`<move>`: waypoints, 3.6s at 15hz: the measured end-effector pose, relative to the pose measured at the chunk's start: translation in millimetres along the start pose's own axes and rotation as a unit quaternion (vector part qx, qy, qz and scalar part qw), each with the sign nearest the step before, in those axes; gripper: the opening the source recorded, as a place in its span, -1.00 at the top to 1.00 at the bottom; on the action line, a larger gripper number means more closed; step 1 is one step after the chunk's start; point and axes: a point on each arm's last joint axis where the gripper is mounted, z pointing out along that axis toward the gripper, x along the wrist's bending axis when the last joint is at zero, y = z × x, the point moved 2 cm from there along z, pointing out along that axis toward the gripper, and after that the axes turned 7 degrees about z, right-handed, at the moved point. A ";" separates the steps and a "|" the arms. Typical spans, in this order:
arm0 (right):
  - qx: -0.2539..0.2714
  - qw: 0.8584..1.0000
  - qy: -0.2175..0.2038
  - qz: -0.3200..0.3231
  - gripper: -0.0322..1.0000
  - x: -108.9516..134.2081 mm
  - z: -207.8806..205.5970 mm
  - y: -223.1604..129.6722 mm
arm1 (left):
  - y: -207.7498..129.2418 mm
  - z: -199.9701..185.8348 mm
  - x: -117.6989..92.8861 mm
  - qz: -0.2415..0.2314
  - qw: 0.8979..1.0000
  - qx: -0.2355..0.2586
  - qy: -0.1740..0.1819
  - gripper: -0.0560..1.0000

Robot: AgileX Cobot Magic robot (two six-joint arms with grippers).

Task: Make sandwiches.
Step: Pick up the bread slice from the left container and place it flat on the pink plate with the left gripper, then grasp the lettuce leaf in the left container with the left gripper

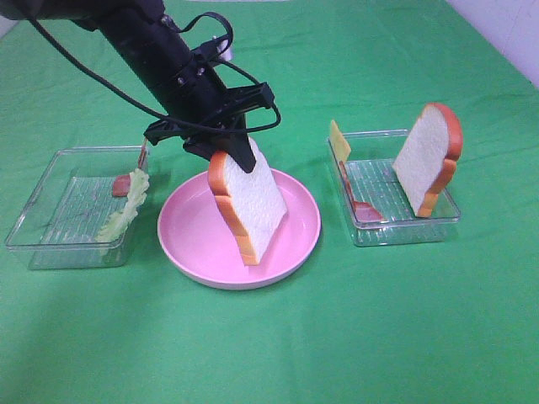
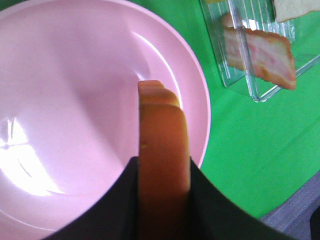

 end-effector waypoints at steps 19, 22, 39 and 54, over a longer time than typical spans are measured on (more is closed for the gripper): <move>0.000 1.000 0.000 0.000 -0.34 0.0 0.0 0.0 | -1.3 24.0 -0.1 0.009 1.000 0.007 0.012 -0.46; 0.000 1.000 0.000 0.000 -0.34 0.0 0.0 0.0 | -1.0 11.4 6.1 0.029 0.997 0.002 0.067 -0.55; 0.000 1.000 0.000 0.000 -0.34 0.0 0.0 0.0 | -18.0 -68.4 7.0 0.019 0.973 0.017 0.231 -0.50; 0.000 1.000 0.000 0.000 -0.34 0.0 0.0 0.0 | -39.6 -0.7 54.0 -0.001 0.955 0.123 0.269 -0.50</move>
